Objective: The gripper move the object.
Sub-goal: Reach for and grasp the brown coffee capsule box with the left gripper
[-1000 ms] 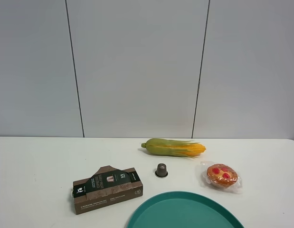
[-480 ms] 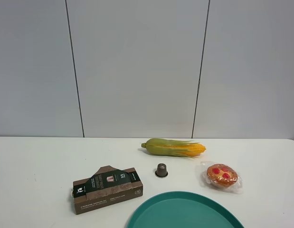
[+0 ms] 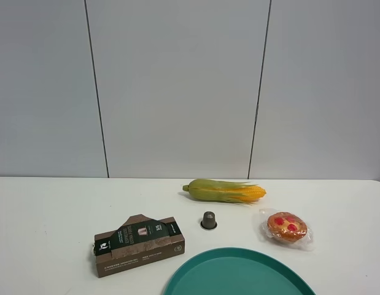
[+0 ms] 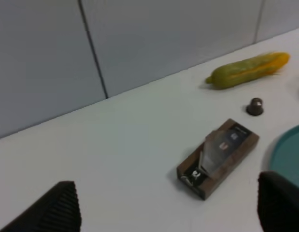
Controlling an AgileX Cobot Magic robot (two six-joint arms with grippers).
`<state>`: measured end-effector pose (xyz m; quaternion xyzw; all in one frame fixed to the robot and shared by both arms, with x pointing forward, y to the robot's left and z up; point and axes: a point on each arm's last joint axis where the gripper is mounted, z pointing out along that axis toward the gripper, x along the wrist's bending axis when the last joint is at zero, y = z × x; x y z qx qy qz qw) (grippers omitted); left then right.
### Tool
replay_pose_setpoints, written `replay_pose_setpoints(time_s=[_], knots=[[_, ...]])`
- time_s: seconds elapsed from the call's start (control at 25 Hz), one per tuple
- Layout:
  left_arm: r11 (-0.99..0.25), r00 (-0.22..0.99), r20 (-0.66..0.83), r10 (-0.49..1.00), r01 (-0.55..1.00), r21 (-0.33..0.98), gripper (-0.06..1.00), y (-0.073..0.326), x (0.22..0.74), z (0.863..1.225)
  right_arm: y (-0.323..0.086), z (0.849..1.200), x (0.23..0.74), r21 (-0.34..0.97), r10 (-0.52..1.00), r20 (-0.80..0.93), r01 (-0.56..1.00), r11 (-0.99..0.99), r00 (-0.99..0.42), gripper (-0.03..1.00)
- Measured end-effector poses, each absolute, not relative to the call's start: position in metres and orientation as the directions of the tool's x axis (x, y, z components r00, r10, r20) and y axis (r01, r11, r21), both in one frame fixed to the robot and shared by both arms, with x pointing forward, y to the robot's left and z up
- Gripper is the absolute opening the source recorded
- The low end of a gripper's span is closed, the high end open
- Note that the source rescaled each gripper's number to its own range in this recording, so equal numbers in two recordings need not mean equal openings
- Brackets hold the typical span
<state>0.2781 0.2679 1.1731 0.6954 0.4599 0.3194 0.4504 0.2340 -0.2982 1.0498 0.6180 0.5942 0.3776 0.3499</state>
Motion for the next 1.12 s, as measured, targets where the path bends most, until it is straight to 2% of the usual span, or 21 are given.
replay_pose_setpoints(time_s=[0.2, 0.4, 0.8, 1.0, 1.12], knots=[[-0.326, 0.604, 0.012, 0.797, 0.414, 0.85, 0.32, 0.257, 0.336, 1.185, -0.298, 1.05, 0.234, 0.881, 0.999, 0.051, 0.47, -0.049, 0.009, 1.0], [-0.497, 0.769, 0.061, 0.637, 0.349, 0.794, 0.32, 0.239, 0.387, 1.171, -0.298, 1.05, 0.234, 0.881, 0.999, 0.051, 0.47, -0.049, 0.009, 1.0], [-0.801, 0.887, 0.278, 0.368, 0.151, 0.579, 0.32, 0.155, 0.46, 1.102, -0.298, 1.05, 0.234, 0.881, 0.999, 0.051, 0.47, -0.049, 0.009, 1.0], [-0.854, 0.904, 0.235, 0.357, 0.215, 0.473, 0.32, 0.126, 0.474, 1.062, -0.298, 1.05, 0.234, 0.881, 0.999, 0.051, 0.47, -0.049, 0.009, 1.0], [-0.905, 0.917, 0.234, 0.324, 0.228, 0.358, 0.32, 0.119, 0.489, 1.031, -0.298, 1.05, 0.234, 0.881, 0.999, 0.051, 0.47, -0.049, 0.009, 1.0]])
